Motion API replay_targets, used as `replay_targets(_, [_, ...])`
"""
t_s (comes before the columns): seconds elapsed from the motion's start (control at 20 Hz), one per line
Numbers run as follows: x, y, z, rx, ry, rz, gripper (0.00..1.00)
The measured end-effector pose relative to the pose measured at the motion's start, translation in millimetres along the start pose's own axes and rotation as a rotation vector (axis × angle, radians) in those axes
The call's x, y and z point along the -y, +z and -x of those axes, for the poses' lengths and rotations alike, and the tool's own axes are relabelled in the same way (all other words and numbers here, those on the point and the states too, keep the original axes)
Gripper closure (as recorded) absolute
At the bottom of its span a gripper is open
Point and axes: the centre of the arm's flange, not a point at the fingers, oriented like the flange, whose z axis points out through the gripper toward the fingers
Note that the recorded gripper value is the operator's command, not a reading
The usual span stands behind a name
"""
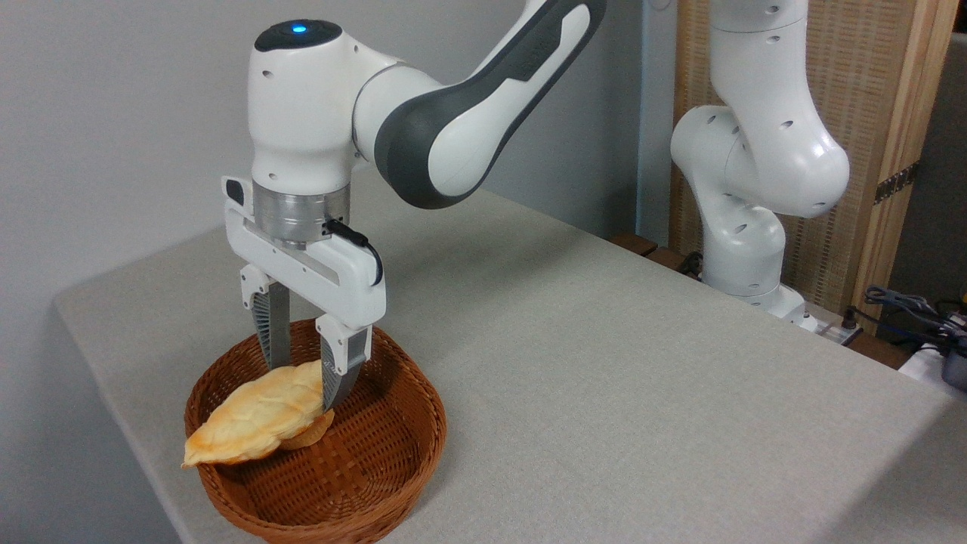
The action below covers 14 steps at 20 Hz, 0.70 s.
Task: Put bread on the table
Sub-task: 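Close the gripper fingers around the middle of the golden loaf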
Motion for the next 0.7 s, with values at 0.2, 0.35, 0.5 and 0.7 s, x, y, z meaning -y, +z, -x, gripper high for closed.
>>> replay_targets(0.2, [0.2, 2.4, -0.5, -0.001, 0.003, -0.001, 0.00])
replay_targets(0.35, [0.2, 2.4, -0.5, -0.001, 0.033, -0.001, 0.00])
replay_targets(0.5, [0.7, 2.3, -0.3, -0.001, 0.054, -0.002, 0.00])
replay_targets(0.7, [3.6, 1.8, 0.8, -0.001, 0.072, -0.004, 0.00])
